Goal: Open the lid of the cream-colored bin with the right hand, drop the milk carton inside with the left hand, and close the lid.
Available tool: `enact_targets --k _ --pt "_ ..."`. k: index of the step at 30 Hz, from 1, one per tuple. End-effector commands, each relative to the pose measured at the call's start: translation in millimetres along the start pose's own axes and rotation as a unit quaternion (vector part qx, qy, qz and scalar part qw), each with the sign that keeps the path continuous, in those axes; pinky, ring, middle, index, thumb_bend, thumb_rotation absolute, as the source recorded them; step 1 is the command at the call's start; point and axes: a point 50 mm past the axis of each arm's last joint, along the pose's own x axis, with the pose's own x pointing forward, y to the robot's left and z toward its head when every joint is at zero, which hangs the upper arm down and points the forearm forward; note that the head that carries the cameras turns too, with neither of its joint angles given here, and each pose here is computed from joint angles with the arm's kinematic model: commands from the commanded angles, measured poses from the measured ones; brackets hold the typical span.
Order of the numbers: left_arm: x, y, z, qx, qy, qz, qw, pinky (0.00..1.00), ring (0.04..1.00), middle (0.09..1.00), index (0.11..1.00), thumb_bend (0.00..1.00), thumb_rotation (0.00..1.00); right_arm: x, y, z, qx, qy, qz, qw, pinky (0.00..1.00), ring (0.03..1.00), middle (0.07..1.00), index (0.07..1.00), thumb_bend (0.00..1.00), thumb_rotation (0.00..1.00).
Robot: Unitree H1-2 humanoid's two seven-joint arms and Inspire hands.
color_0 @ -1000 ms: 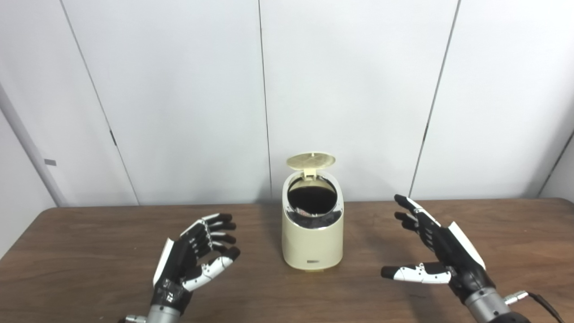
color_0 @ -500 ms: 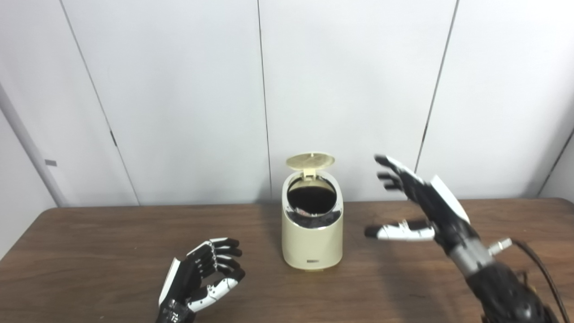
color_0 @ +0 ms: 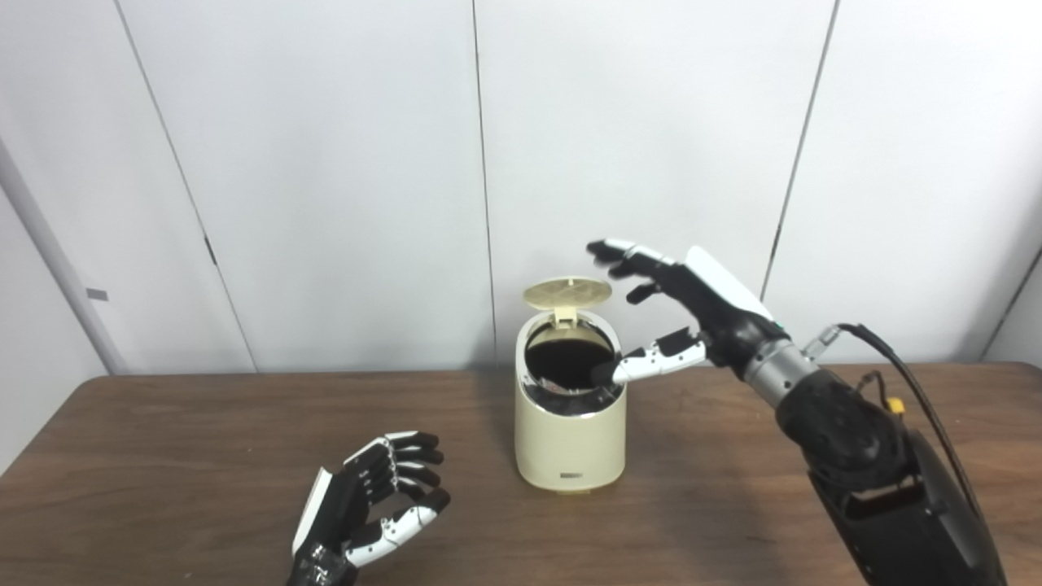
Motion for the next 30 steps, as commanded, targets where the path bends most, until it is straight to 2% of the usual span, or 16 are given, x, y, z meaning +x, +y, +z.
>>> enact_targets --k 1,4,8,13,20,27,30 --pt "-5 -6 -8 -0.006 -0.001 -0.003 1.0 0.46 0.571 0.654 0.701 0.65 0.22 14 -25 17 -0.045 -0.024 -0.021 0.999 0.75 0.854 0.85 0.871 0.72 0.36" --pt "-5 -7 -8 -0.009 0.002 -0.003 1.0 0.46 0.573 0.654 0.699 0.65 0.21 23 -26 20 -0.07 -0.022 -0.005 0.997 0.8 0.888 0.881 0.878 0.71 0.37" --pt "-3 -10 -7 -0.015 0.003 -0.002 1.0 0.46 0.568 0.649 0.696 0.66 0.21 32 -25 23 -0.078 -0.019 0.012 0.997 0.79 0.91 0.901 0.879 0.72 0.37" --pt "-3 -13 -8 -0.019 0.003 -0.003 1.0 0.47 0.577 0.652 0.699 0.67 0.23 38 -21 26 -0.089 -0.015 0.027 0.996 0.83 0.939 0.906 0.874 0.74 0.38" --pt "-3 -14 -7 -0.023 0.003 -0.004 1.0 0.47 0.572 0.649 0.7 0.67 0.22 35 -18 27 -0.097 -0.025 0.035 0.994 0.87 0.968 0.899 0.876 0.73 0.36" --pt "-3 -13 -7 -0.023 0.003 -0.004 1.0 0.47 0.571 0.65 0.7 0.68 0.24 29 -20 25 -0.101 -0.027 0.035 0.994 0.86 0.975 0.889 0.86 0.75 0.33" --pt "-3 -13 -6 -0.021 0.004 -0.004 1.0 0.47 0.574 0.65 0.701 0.66 0.21 25 -21 22 -0.104 -0.031 0.036 0.993 0.85 0.974 0.868 0.852 0.77 0.33"
